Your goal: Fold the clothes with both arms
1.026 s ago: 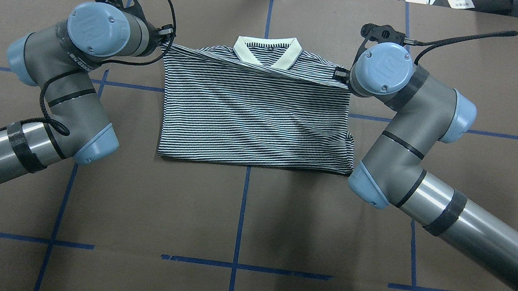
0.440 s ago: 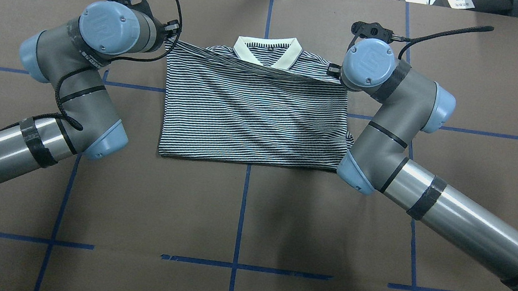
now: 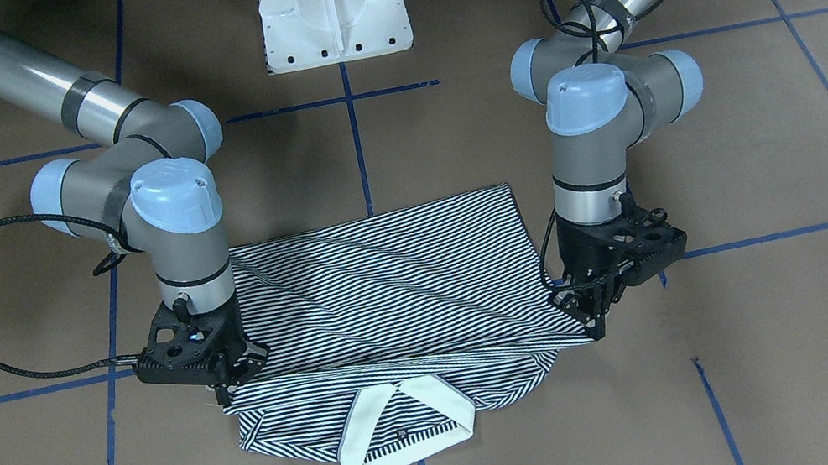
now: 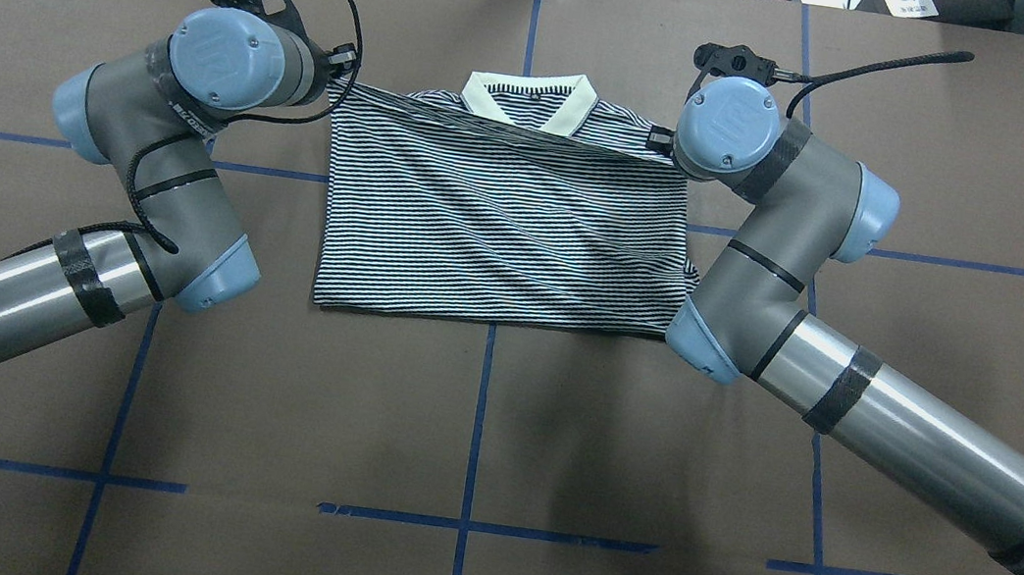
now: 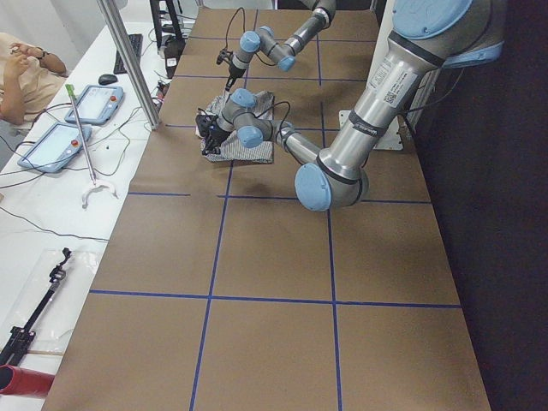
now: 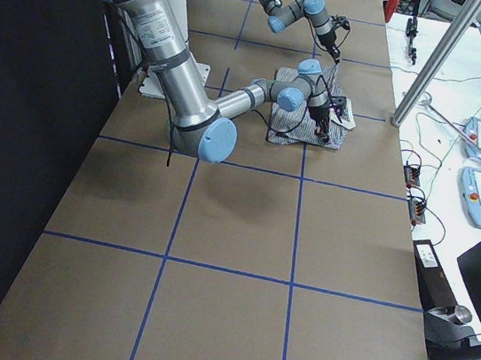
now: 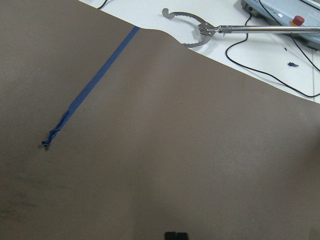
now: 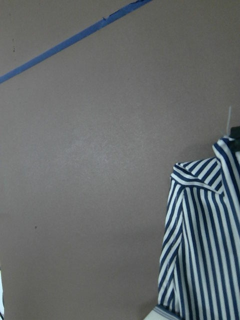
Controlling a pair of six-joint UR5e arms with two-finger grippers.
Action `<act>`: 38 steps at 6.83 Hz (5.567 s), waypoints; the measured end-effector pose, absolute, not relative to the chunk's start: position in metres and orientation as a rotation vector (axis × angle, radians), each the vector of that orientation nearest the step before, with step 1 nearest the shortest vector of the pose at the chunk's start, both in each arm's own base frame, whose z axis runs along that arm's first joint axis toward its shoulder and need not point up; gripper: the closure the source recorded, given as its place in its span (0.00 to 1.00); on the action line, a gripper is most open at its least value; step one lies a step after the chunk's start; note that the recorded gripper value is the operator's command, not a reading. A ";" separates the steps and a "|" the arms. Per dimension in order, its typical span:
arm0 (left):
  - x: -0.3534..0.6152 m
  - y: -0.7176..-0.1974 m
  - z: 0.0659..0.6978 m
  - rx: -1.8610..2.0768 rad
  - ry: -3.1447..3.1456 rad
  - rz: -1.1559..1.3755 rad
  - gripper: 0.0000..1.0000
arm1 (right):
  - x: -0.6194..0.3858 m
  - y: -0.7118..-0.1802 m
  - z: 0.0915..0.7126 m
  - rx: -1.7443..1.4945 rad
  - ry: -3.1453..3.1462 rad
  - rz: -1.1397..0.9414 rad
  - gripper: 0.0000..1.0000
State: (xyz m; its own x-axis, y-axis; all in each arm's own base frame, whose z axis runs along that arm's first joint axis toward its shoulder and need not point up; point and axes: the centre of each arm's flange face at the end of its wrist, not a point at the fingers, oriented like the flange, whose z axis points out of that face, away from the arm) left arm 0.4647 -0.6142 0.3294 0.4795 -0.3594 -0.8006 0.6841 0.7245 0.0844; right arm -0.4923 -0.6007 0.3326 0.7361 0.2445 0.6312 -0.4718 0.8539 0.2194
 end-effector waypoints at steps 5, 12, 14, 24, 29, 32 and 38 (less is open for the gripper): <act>0.469 -0.615 0.337 0.425 0.861 -0.660 0.62 | -0.496 -0.604 0.334 0.381 -0.621 0.404 0.66; 0.453 -0.599 0.351 0.410 0.876 -0.691 0.57 | -0.458 -0.535 0.309 0.333 -0.850 0.384 0.52; 0.445 -0.588 0.359 0.424 0.918 -0.684 0.56 | -0.465 -0.455 0.325 0.213 -0.918 0.440 0.52; 0.453 -0.576 0.362 0.466 0.942 -0.684 0.53 | -0.478 -0.411 0.360 0.183 -0.874 0.437 0.54; 0.458 -0.572 0.366 0.459 0.940 -0.675 0.53 | -0.474 -0.417 0.360 0.236 -0.859 0.462 0.53; 0.459 -0.571 0.367 0.459 0.939 -0.674 0.53 | -0.474 -0.418 0.368 0.246 -0.841 0.469 1.00; 0.459 -0.571 0.363 0.460 0.945 -0.675 0.51 | -0.465 -0.409 0.363 0.244 -0.860 0.469 1.00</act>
State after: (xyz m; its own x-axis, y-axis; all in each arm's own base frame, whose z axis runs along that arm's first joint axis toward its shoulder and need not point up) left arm 0.4591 -0.5710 0.3630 0.4088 -0.3218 -0.8540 0.7030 0.7077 0.0698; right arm -0.4654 -0.4093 0.3626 0.5599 0.2968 0.7736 -0.4895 0.8718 0.0199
